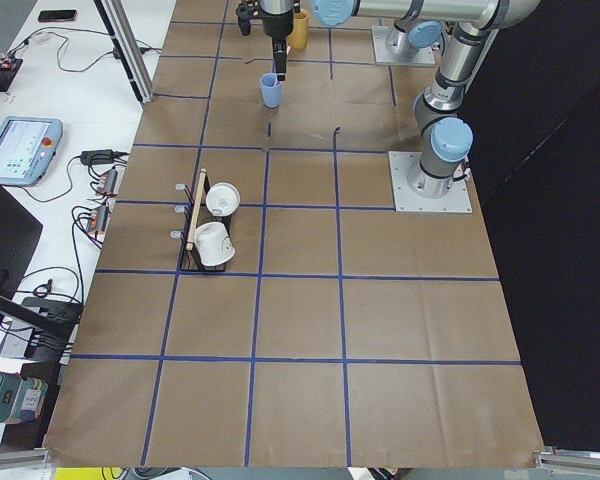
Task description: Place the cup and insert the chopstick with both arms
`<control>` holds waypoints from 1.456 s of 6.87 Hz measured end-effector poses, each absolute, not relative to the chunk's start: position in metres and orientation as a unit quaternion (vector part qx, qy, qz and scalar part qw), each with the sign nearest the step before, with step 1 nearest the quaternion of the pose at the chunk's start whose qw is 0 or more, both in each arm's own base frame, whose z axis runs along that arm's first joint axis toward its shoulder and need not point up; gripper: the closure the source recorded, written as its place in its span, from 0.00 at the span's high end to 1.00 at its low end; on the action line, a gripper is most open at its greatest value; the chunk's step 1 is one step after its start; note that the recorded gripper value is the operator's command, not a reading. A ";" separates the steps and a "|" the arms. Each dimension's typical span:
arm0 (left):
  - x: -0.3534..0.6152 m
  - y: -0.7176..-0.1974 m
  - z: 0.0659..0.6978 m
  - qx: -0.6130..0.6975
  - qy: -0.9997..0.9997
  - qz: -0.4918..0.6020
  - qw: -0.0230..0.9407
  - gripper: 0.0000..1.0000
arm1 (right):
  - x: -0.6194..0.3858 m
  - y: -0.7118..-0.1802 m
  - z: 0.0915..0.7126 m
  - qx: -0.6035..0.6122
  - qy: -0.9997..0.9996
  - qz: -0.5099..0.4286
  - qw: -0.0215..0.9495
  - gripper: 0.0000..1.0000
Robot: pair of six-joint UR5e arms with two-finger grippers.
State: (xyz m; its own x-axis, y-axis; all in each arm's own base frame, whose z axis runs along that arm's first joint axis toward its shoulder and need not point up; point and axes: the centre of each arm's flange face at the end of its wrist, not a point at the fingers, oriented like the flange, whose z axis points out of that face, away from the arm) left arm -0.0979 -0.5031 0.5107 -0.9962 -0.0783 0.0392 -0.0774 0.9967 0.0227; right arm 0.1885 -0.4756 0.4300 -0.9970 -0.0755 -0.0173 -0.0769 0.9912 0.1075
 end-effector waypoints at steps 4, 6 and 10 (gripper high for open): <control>-0.097 -0.504 0.508 0.042 -0.999 -0.013 0.017 1.00 | 0.146 -0.471 0.457 -0.013 0.999 0.034 -0.020 1.00; -0.097 -0.503 0.507 0.044 -0.999 -0.014 0.017 1.00 | 0.149 -0.466 0.462 -0.013 0.999 0.044 -0.010 1.00; -0.097 -0.504 0.506 0.046 -0.999 -0.015 0.017 1.00 | 0.155 -0.463 0.460 0.021 0.998 0.053 0.005 1.00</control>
